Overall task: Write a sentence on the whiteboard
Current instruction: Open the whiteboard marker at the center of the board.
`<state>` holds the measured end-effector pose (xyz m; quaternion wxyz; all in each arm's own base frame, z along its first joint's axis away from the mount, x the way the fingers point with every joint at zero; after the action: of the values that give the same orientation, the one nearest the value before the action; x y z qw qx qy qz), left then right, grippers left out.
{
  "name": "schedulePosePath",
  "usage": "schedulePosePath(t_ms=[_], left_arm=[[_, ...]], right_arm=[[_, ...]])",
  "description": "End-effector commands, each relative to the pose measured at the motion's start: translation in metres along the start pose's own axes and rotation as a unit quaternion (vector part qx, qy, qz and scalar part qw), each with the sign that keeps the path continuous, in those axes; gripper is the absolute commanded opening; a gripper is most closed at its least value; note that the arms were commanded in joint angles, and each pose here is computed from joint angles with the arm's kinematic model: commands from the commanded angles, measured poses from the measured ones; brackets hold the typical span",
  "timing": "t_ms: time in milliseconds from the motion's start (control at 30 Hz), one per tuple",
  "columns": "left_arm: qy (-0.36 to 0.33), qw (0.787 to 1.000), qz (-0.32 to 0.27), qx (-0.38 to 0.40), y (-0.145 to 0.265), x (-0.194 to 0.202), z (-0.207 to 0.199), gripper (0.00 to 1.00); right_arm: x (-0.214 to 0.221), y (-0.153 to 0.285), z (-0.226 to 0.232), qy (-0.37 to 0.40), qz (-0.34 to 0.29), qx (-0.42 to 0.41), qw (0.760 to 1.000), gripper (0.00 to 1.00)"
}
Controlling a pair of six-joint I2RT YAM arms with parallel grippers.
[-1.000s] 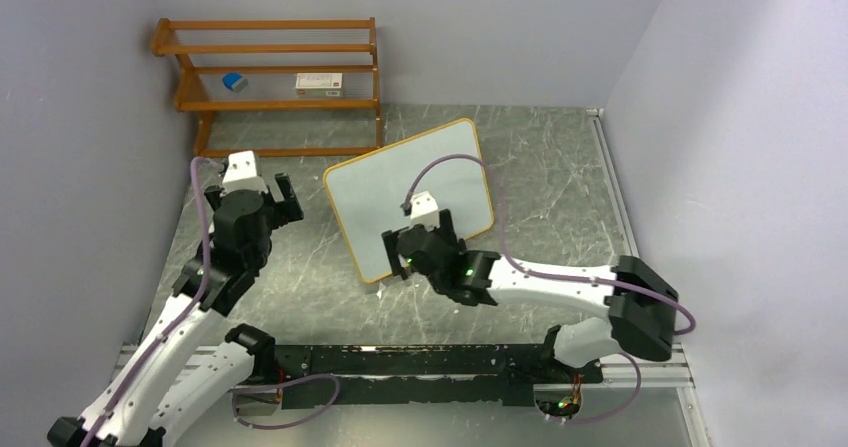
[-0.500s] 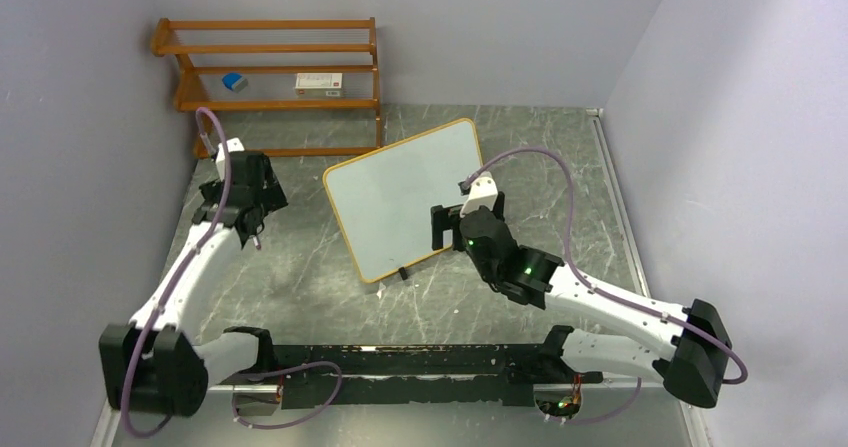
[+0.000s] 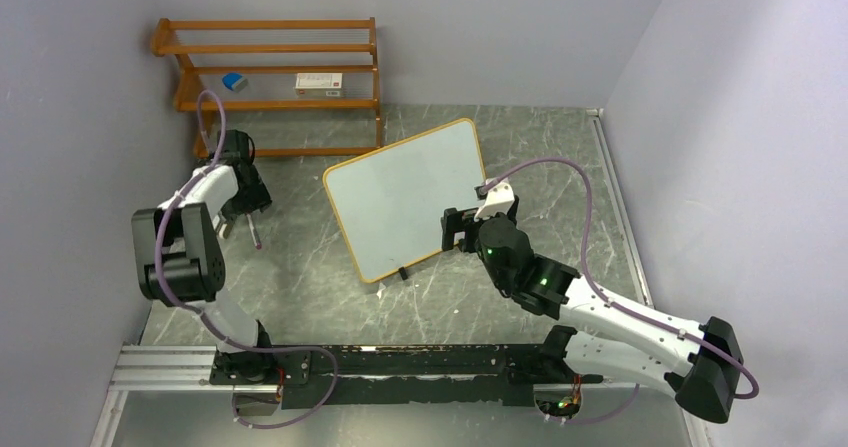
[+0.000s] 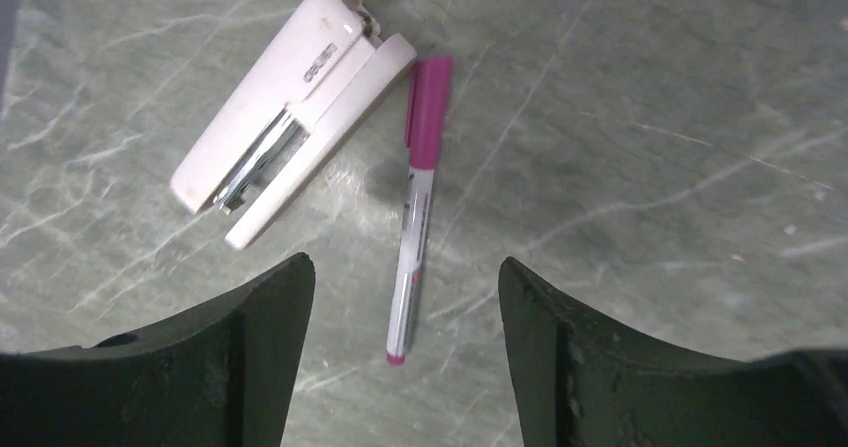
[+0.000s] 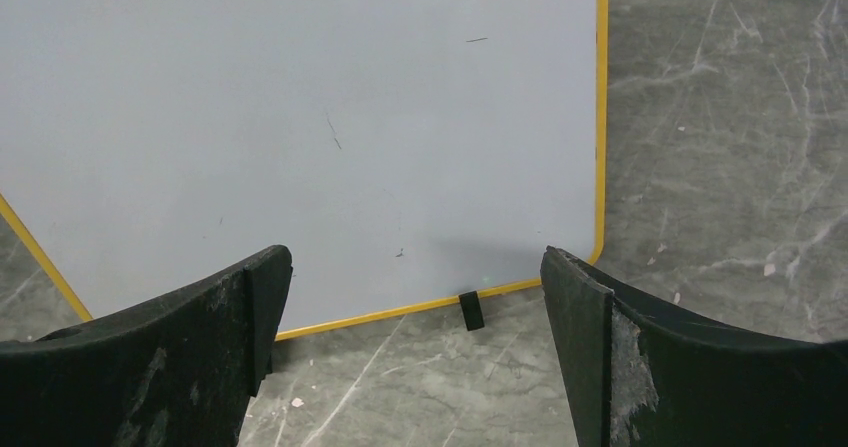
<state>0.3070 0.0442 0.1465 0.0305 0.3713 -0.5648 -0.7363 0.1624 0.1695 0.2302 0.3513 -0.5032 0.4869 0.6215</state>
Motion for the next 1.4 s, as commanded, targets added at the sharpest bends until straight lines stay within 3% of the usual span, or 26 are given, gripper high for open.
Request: schedulePosePath(t_ms=[0, 100, 500, 733, 800, 1033, 1367], left_arm=[[-0.011, 0.999, 0.041, 0.034, -0.018, -0.009, -0.006, 0.68], [-0.014, 0.998, 0.053, 0.034, -0.032, -0.012, -0.011, 0.54], [-0.009, 0.996, 0.085, 0.039, -0.057, -0.007, -0.002, 0.35], [0.002, 0.992, 0.101, 0.068, -0.049, 0.002, -0.003, 0.11], [0.014, 0.993, 0.091, 0.08, -0.037, 0.0, -0.002, 0.05], [0.083, 0.985, 0.029, 0.149, 0.024, -0.005, 0.004, 0.05], [0.177, 0.927, -0.085, 0.32, 0.157, -0.029, 0.013, 0.05]], right_arm=[[-0.004, 0.0, -0.003, -0.008, -0.018, 0.011, 1.0, 1.0], [-0.002, -0.001, -0.003, -0.005, -0.015, 0.008, 1.0, 1.0], [-0.001, -0.004, -0.001, 0.008, -0.01, 0.012, 1.0, 1.0], [-0.003, -0.005, 0.003, 0.013, -0.005, -0.012, 1.0, 1.0], [-0.005, -0.005, 0.004, 0.015, -0.007, -0.016, 1.0, 1.0], [-0.017, 0.002, 0.009, 0.036, -0.027, -0.082, 0.996, 1.0], [-0.04, 0.009, 0.02, 0.021, -0.059, -0.153, 0.986, 1.0]])
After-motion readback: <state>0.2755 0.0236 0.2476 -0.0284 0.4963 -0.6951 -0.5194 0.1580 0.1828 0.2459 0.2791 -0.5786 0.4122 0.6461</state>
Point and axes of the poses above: each gripper's point midway between its finger pads, its own y axis back along the fingers, its own z axis along the line the jaws close on, x = y × z, the point moved 10 cm from there along y, back along the fingers, and after that the axes turned 3 degrees about y, right-handed, at the moved point
